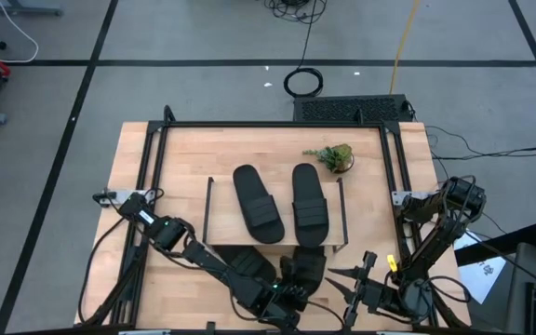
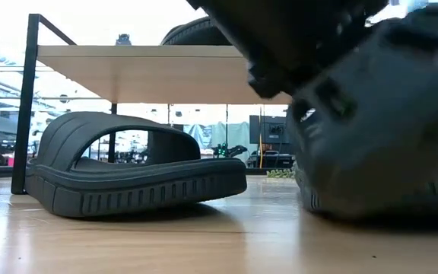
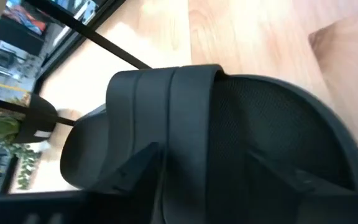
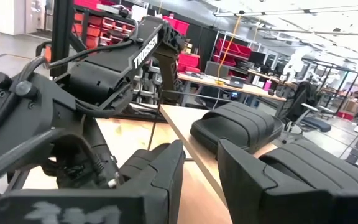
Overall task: Pick and place slides into the shelf
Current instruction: Put the black slide under the shelf, then adjust the black slide under the shelf
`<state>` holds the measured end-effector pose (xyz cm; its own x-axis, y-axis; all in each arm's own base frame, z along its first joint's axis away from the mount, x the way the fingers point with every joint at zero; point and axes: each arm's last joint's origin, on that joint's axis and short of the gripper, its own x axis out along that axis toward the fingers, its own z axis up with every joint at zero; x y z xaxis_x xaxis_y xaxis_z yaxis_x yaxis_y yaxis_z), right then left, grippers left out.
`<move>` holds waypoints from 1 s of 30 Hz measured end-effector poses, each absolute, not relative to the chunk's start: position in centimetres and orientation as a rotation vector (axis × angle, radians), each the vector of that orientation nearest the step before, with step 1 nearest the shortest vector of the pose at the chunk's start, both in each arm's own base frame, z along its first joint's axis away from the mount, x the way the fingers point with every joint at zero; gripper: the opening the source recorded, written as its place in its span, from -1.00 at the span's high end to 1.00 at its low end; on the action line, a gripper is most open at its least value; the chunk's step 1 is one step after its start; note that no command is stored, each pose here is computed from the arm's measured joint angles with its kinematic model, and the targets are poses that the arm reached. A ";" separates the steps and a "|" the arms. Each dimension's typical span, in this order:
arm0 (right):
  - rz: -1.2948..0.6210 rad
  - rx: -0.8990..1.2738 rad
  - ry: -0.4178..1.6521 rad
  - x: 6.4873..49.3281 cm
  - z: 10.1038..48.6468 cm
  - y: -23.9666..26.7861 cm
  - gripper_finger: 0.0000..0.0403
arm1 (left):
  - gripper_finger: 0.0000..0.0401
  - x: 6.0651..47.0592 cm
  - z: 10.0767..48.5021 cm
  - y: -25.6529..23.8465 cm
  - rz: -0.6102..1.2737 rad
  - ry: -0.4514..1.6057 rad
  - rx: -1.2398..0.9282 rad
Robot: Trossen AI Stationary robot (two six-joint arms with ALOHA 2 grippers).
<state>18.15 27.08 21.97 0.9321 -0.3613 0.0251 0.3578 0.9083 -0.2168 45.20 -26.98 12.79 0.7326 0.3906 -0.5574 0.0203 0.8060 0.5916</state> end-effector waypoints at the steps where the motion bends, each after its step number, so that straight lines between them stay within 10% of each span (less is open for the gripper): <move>1: -0.372 -0.220 0.016 18.2 22.0 27.1 0.56 | -0.13 45.2 13.0 -26.8 0.221 0.729 0.594; 14: -0.370 -0.232 0.018 18.1 21.9 27.1 0.56 | -0.56 39.7 21.4 -30.3 0.047 0.707 0.767; 20: -0.334 -0.234 0.008 18.0 22.0 27.3 0.56 | -0.10 32.3 28.1 -31.9 -0.117 0.738 0.881; 27: -0.190 -0.285 -0.034 18.4 22.1 27.5 0.56 | 0.89 25.3 34.4 -30.2 -0.271 0.695 0.910; 30: -0.161 -0.288 -0.045 18.7 22.1 27.4 0.56 | 0.92 21.9 36.2 -27.6 -0.200 0.629 0.788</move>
<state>18.75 27.44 22.09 0.9861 -0.1516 0.0674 0.1645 0.9460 -0.2794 21.94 -27.59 36.22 0.8008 0.0596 -0.5959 0.3935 0.6977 0.5986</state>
